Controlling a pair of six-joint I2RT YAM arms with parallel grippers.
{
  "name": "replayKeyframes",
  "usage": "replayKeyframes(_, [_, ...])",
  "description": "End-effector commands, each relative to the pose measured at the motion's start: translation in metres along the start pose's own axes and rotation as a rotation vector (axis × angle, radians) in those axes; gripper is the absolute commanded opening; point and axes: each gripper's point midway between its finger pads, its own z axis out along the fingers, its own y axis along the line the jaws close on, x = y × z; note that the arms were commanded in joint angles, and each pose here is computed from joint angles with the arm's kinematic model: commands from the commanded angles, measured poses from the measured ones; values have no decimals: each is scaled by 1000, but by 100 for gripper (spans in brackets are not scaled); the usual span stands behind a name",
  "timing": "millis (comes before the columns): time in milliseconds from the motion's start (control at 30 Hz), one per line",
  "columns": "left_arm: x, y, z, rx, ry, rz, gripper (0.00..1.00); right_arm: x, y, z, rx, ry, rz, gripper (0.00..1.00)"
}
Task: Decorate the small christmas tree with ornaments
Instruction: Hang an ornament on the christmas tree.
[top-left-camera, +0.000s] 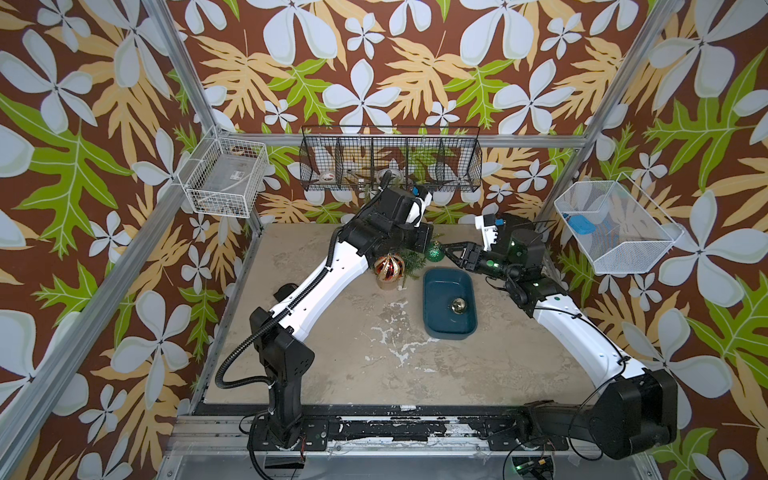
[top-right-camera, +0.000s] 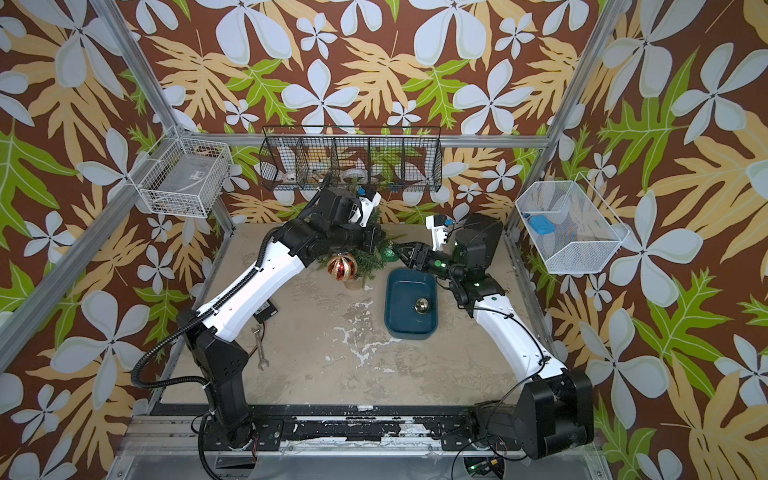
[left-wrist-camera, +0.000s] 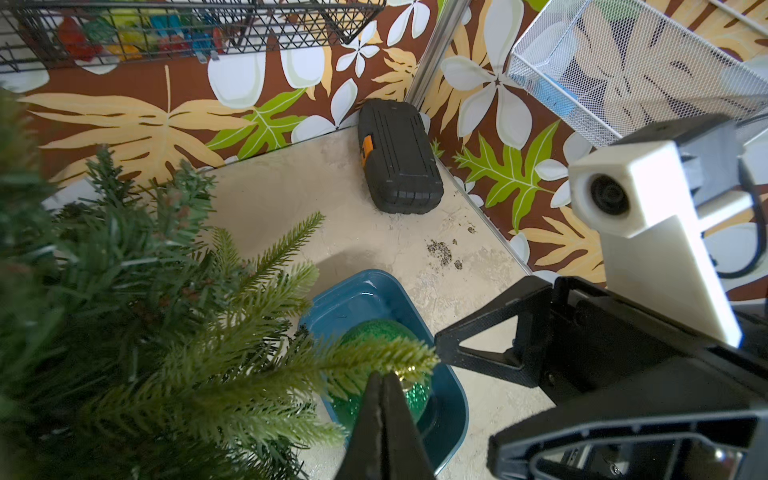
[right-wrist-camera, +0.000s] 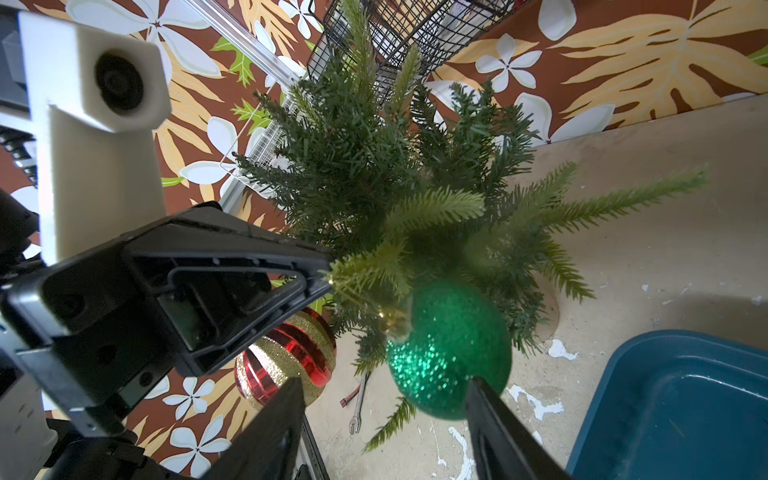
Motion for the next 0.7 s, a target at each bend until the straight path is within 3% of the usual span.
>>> replayKeyframes(0, [-5, 2, -7, -18, -18, 0, 5, -2, 4, -2, 0, -9, -19, 64])
replayKeyframes(233, [-7, 1, -12, -17, -28, 2, 11, -5, 8, -6, -2, -18, -26, 63])
replayKeyframes(367, [-9, 0, -14, -18, -35, 3, 21, -6, 11, -7, -4, -21, -31, 63])
replayKeyframes(667, [-14, 0, -22, -25, -54, 4, 24, -7, 14, -10, -4, -26, -36, 63])
